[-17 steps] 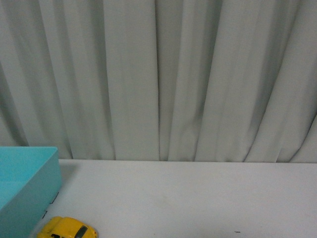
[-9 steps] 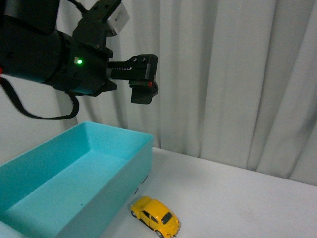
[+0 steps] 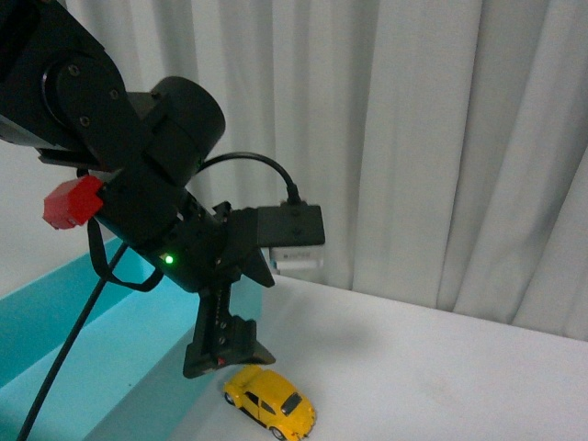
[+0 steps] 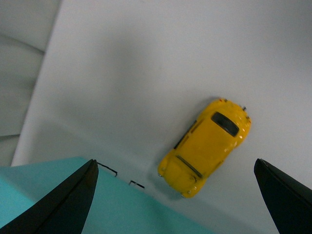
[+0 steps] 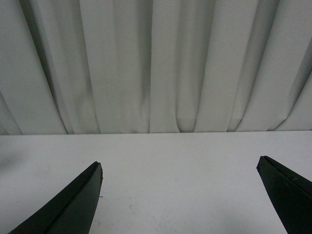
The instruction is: Wind up and store yellow beetle toy
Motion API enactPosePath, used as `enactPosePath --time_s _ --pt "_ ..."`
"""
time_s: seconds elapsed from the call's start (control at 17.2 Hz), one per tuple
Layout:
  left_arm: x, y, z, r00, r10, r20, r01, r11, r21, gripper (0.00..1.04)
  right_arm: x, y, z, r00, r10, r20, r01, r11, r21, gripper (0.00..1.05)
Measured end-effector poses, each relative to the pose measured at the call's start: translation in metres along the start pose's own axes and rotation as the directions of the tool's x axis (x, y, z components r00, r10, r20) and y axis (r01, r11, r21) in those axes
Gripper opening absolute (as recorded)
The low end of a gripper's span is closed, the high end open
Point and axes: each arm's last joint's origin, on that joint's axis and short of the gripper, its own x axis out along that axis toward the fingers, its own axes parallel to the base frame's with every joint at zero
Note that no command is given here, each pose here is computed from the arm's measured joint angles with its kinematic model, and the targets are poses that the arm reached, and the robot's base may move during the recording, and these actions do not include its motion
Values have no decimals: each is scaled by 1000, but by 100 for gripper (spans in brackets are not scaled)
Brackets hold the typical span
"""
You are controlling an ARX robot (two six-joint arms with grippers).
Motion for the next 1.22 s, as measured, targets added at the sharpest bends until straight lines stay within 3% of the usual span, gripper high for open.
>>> enactPosePath --time_s 0.06,0.17,0.82,0.87,1.11,1.22 --pt "16 -5 -3 997 -39 -68 48 989 141 98 0 0 0 1000 0 0 0 1000 0 98" --pt "28 -7 -6 994 -50 -101 72 971 228 98 0 0 0 1000 0 0 0 1000 0 98" --pt "69 -13 -16 980 -114 -166 171 906 387 98 0 0 0 1000 0 0 0 1000 0 98" --pt "73 -13 -18 979 -113 -171 174 899 402 95 0 0 0 1000 0 0 0 1000 0 98" --pt "83 -11 -23 978 -115 -175 178 896 407 54 0 0 0 1000 0 0 0 1000 0 98" --pt "82 -7 -21 980 -110 -168 171 898 405 42 0 0 0 1000 0 0 0 1000 0 98"
